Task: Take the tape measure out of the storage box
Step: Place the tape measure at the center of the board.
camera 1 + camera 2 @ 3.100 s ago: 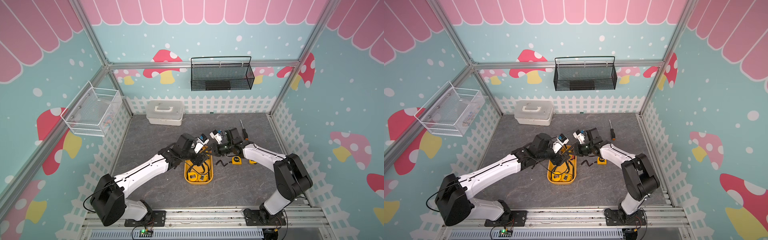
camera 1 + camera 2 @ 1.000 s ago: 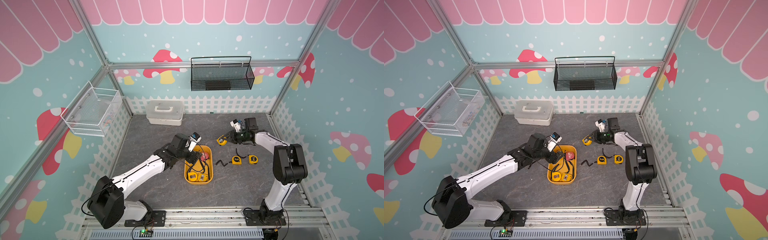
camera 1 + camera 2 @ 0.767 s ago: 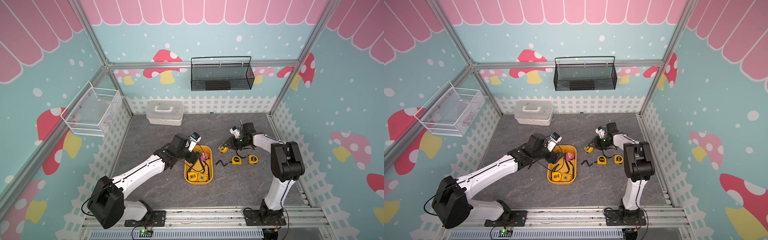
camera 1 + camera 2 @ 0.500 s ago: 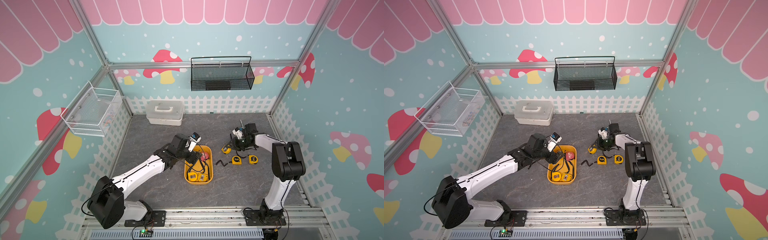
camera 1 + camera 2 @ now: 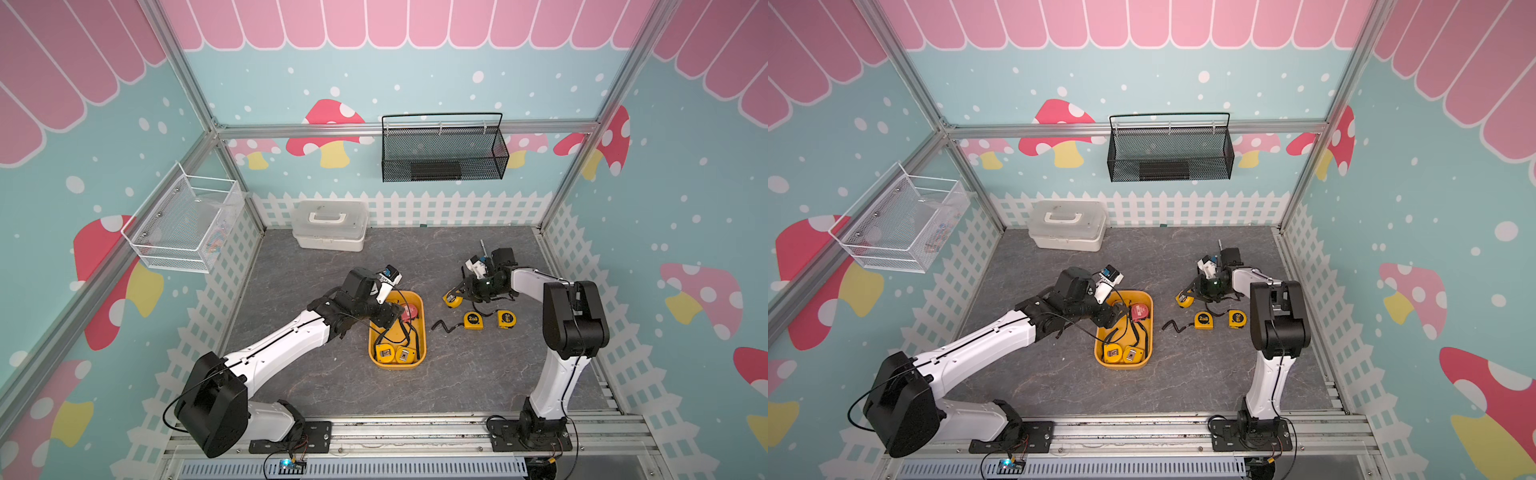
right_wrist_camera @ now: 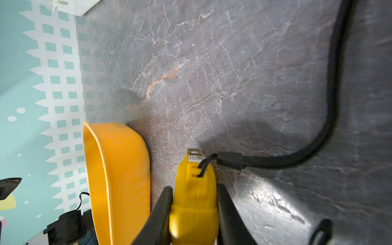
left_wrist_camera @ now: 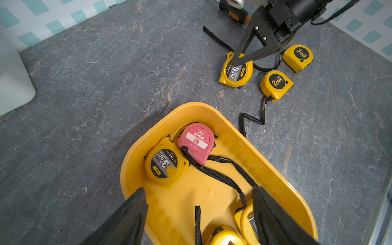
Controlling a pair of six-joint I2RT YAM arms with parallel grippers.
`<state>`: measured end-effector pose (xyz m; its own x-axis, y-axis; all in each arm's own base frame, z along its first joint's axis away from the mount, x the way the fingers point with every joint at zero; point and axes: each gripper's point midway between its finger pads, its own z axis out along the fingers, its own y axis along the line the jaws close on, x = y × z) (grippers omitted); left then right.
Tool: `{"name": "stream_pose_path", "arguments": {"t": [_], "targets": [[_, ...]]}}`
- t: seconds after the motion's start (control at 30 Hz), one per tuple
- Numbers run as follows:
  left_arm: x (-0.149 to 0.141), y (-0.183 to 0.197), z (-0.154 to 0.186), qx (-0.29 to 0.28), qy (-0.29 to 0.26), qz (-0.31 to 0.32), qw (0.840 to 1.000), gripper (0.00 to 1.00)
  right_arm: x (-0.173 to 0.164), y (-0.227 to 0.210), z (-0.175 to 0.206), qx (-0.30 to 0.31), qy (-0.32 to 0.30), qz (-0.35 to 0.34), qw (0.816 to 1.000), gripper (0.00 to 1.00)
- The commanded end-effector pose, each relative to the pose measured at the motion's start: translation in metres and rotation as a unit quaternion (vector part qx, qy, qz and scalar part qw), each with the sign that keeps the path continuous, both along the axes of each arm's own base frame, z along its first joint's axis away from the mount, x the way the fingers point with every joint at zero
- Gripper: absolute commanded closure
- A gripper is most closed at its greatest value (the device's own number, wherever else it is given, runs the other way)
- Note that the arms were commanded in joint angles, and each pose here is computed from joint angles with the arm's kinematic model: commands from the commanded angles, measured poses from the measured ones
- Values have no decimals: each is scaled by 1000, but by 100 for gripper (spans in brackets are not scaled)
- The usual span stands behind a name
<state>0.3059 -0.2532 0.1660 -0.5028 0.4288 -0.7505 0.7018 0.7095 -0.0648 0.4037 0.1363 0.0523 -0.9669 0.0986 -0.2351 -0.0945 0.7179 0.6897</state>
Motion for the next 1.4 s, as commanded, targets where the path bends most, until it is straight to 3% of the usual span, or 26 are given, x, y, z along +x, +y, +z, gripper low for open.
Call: {"name": "stream_pose_path", "arguments": {"t": [0.0, 1.03, 1.37], "targets": [[-1, 1, 5, -11, -6, 2, 1000, 21, -10, -15, -32, -49, 42, -6, 998, 69], [2, 10, -7, 15, 14, 27, 999, 20, -13, -29, -3, -77, 33, -10, 996, 38], [7, 19, -25, 49, 53, 66, 995, 20, -9, -28, 75, -78, -54, -2, 995, 29]]}}
